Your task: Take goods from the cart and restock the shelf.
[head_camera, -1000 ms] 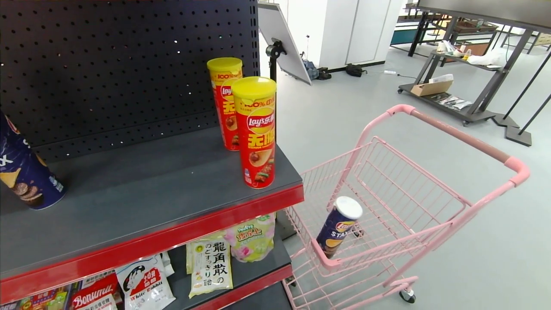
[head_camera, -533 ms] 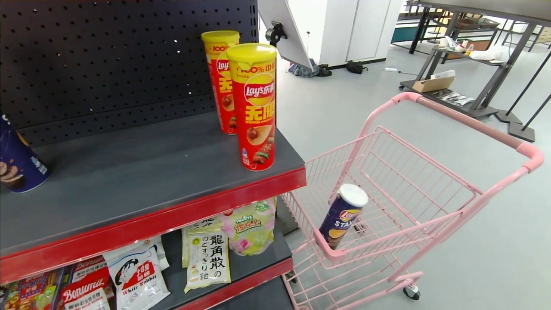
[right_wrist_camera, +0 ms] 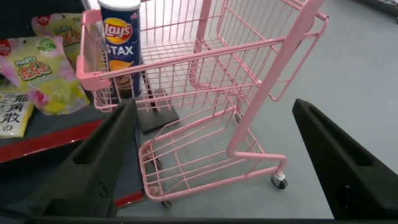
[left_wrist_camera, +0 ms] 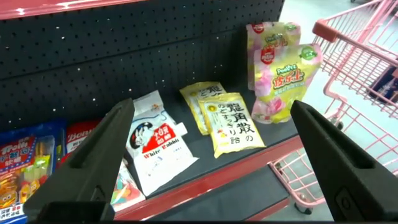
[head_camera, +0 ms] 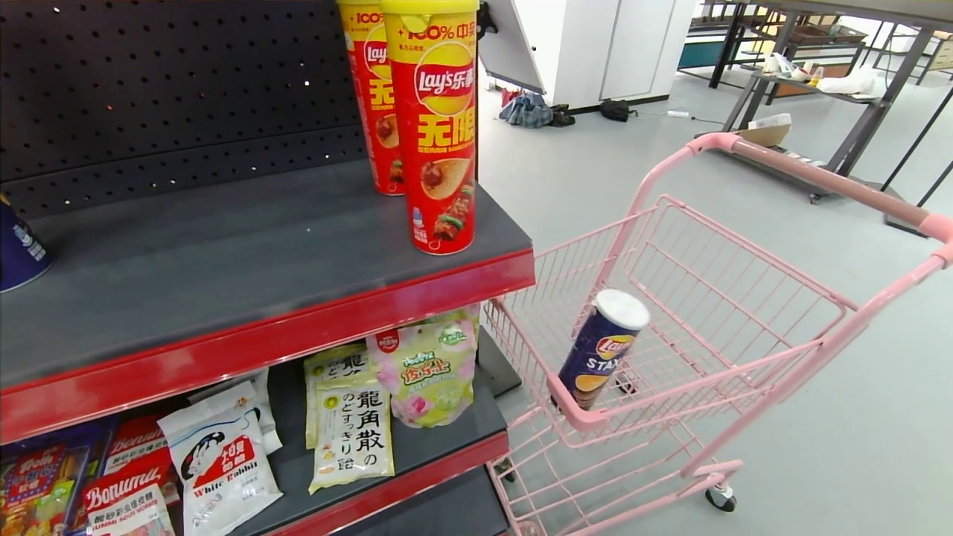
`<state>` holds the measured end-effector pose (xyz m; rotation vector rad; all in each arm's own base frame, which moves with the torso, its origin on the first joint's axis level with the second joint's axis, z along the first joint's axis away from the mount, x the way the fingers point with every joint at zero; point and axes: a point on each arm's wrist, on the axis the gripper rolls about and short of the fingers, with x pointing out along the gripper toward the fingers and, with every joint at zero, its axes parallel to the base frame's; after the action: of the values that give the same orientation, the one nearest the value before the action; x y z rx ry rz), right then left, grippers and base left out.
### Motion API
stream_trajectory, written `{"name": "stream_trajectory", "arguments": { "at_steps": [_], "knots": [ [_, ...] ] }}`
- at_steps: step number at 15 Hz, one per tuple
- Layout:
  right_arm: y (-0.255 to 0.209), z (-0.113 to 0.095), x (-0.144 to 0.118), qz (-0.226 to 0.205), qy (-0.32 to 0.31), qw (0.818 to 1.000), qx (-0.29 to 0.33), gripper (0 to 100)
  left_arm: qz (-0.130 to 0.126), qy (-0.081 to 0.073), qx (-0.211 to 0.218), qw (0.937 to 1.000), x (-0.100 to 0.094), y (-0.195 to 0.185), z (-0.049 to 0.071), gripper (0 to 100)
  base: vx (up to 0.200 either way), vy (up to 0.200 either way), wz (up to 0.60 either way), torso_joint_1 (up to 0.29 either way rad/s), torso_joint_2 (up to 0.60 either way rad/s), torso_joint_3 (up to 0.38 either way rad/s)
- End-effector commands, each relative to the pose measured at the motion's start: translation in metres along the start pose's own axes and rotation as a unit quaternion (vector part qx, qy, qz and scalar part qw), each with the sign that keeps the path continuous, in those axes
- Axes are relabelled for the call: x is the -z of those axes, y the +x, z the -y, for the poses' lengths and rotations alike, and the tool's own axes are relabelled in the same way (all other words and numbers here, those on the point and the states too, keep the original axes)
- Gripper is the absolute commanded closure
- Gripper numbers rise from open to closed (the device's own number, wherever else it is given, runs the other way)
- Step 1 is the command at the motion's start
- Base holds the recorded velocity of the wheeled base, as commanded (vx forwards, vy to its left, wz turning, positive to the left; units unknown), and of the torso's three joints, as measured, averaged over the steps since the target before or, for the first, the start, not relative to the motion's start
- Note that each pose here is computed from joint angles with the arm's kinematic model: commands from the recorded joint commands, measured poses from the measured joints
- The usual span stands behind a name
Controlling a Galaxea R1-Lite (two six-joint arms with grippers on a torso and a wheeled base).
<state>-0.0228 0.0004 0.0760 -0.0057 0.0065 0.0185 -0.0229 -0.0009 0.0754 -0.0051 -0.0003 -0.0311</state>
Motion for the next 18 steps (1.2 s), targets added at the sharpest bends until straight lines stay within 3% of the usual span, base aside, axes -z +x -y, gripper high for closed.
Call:
{"name": "stream_trajectory", "arguments": {
  "at_steps": [1,4,5,6,7,8,9,10,12,13,15,18],
  "knots": [
    [0.000,0.000,0.000,0.002,-0.003,1.000,0.009,0,0.000,0.000,0.000,1.0000,0.000,0.000,0.000,0,0.000,0.000,0.00,0.000,0.00,0.000],
    [0.000,0.000,-0.001,0.005,-0.018,1.000,0.004,0,0.000,0.000,0.000,1.0000,0.000,0.000,0.000,0,0.000,0.000,0.00,0.000,0.00,0.000],
    [-0.005,0.000,-0.026,0.039,-0.011,0.999,-0.005,0,-0.001,0.000,0.000,1.0000,0.000,0.000,0.000,0,0.000,0.000,0.00,0.000,0.00,0.000],
    [0.015,0.001,-0.117,0.029,0.061,0.997,-0.044,0,0.000,0.000,0.000,1.0000,0.000,0.000,0.000,0,0.000,0.000,0.00,0.000,0.00,0.000],
    [0.044,-0.001,-0.183,0.029,0.168,0.983,-0.068,0,-0.001,0.000,0.000,1.0000,0.000,0.000,0.000,0,0.000,0.000,0.00,0.000,0.00,0.000],
    [0.072,-0.006,-0.209,0.007,0.163,0.981,-0.105,0,0.000,0.000,0.000,1.0000,0.000,0.000,0.000,0,0.000,0.000,0.00,0.000,0.00,0.000],
    [0.100,-0.014,-0.200,-0.036,0.136,0.979,-0.146,0,-0.001,0.000,0.000,1.0000,0.000,0.000,0.000,0,0.000,0.000,0.00,0.000,0.00,0.000],
    [0.126,-0.026,-0.192,-0.054,0.132,0.974,-0.174,0,0.000,0.000,0.000,1.0000,0.000,0.000,0.000,0,0.000,0.000,0.00,0.000,0.00,0.000],
    [0.213,-0.045,-0.157,-0.075,0.180,0.964,-0.181,0,0.000,0.000,0.000,1.0000,0.000,0.000,0.000,0,0.000,0.000,0.00,0.000,0.00,0.000],
    [0.226,-0.049,-0.139,-0.097,0.177,0.960,-0.195,0,-0.001,0.000,0.000,1.0000,0.000,0.000,0.000,0,0.000,0.000,0.00,0.000,0.00,0.000],
    [0.245,-0.062,-0.089,-0.188,0.138,0.946,-0.226,0,0.000,0.000,0.000,1.0000,0.000,0.000,0.000,0,0.000,0.000,0.00,0.000,0.00,0.000],
    [0.258,-0.071,-0.070,-0.230,0.135,0.935,-0.235,0,-0.001,0.000,0.000,1.0000,0.000,0.000,0.000,0,0.000,0.000,0.00,0.000,0.00,0.000]
  ]
}}
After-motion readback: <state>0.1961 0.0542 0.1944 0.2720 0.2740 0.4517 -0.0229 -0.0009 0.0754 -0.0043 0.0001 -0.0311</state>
